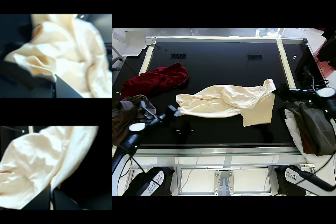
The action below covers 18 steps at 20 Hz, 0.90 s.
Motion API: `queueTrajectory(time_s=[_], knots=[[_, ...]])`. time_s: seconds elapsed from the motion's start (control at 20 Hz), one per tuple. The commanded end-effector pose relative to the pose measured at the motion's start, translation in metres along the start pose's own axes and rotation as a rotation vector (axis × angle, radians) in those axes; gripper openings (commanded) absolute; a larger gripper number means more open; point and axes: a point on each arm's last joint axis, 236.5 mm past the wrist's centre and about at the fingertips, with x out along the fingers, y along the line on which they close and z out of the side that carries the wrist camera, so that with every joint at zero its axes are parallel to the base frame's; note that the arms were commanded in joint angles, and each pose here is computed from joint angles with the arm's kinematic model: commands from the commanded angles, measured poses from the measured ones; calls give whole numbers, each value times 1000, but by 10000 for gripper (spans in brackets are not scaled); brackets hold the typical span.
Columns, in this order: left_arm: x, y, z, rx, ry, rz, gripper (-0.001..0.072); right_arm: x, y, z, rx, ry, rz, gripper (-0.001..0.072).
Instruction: Fold the shirts.
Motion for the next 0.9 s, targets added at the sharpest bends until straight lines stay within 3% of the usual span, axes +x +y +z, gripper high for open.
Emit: queueTrajectory(time_s=[0.0,0.3,0.5,0.65,0.85], knots=[[-56,-81,50,121,-190,-181,12,-56,48,11,-129,-116,28,13],[-256,-230,95,523,-677,-426,9,-243,203,10,-542,-529,51,12],[-366,-314,102,832,-900,-393,10,-375,300,-8,-783,-854,39,12],[-385,-347,114,983,-893,-311,9,-406,326,-4,-834,-931,46,11],[-299,-329,154,898,-658,-264,10,-343,289,53,-729,-764,40,11]])
